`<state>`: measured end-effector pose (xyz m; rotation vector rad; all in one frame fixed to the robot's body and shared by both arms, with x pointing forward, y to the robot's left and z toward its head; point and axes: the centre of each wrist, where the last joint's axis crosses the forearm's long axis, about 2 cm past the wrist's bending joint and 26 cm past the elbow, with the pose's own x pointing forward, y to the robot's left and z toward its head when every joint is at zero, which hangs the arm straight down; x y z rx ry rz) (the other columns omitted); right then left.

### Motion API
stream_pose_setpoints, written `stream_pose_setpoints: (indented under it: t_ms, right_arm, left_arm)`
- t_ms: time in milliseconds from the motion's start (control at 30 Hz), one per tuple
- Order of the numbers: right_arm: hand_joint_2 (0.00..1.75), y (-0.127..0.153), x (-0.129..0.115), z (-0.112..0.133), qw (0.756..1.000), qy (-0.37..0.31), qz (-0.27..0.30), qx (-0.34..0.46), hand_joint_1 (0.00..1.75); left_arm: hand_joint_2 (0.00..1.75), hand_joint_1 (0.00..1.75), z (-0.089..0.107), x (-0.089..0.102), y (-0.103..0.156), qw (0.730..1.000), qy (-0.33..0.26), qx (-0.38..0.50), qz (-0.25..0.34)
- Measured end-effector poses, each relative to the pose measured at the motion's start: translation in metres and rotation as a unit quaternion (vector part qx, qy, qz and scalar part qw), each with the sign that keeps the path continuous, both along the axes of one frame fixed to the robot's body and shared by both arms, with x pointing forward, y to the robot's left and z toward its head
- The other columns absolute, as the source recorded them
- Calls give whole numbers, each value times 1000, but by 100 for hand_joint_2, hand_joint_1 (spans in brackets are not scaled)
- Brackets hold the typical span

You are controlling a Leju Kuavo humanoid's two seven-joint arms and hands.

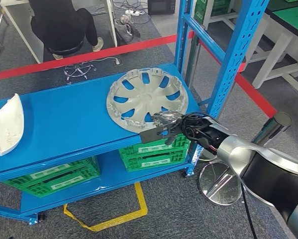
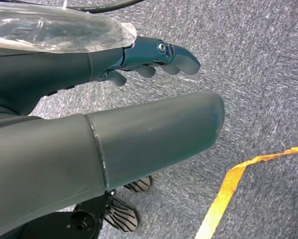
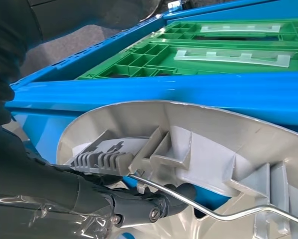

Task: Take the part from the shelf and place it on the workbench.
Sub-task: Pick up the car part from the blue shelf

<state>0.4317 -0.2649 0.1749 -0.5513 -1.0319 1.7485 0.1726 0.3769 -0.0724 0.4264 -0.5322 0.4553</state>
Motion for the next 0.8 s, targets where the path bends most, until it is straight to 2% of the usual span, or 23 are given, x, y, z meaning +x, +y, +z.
stream_pose_setpoints:
  t_ms: [333,800]
  right_arm:
    - [175,14,-2,0,1000,-2,17,2,0]
    - [175,62,-16,6,996,-17,89,18,0]
  left_arm:
    - [0,0,0,0,0,1000,0,-1,2]
    - [0,0,0,0,-2,1000,-1,-2,1]
